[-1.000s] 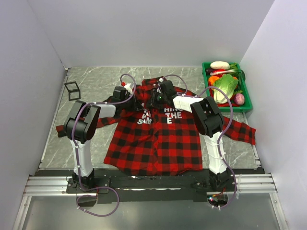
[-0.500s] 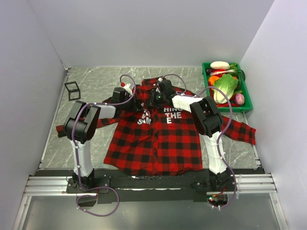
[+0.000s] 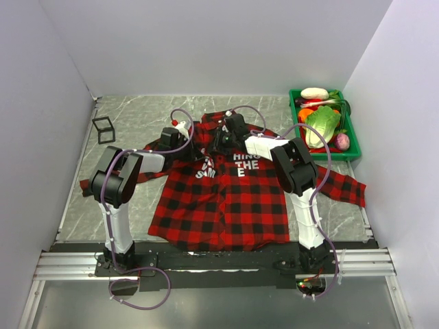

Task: Pin the brooch onto the clothing
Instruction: Pin the brooch to the clothes.

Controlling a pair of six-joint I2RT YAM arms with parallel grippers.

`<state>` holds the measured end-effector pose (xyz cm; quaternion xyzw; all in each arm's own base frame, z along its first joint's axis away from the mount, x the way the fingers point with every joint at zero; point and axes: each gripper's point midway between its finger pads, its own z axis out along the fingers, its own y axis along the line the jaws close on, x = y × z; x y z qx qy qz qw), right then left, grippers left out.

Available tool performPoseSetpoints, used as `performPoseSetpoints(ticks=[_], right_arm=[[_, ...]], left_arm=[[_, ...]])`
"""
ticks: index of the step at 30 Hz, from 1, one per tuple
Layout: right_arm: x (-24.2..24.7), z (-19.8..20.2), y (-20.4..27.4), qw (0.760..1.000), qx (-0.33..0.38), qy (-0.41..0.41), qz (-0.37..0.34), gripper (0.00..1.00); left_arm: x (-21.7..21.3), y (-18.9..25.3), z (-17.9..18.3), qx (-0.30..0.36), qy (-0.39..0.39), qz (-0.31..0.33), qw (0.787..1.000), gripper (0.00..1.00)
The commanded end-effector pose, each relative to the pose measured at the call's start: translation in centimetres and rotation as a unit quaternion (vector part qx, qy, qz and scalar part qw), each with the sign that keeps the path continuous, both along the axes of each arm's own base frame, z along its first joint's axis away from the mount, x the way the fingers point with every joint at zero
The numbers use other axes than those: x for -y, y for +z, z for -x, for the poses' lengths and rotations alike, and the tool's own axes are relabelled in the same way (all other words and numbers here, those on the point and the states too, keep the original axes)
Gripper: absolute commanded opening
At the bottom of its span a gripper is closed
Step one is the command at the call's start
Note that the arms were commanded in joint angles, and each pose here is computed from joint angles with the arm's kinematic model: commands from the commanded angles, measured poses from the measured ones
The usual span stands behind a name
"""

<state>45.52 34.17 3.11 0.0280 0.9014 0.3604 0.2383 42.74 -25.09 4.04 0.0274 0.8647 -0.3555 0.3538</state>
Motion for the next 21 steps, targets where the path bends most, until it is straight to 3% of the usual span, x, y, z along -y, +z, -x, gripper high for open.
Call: performPoseSetpoints(ticks=[1,15,21], right_arm=[[-1.2,-1.1,0.5,1.0,0.023,-0.003,-0.001,0.28],[-0.9,0.0,2.4,0.999,0.026,0.01,-0.033,0.29],[-0.3,0.1,4.0,0.998,0.039,0.02,-0.054,0.33]], left_arm=[[1.4,0.9,1.7,0.003,-0.036,0.009,0.999,0.01],[0.3,-0.2,0.3,-0.031,0.007,-0.015,0.999,0.01],[0.4,-0.6,0.8,-0.04,-0.003,0.006,0.999,0.01]])
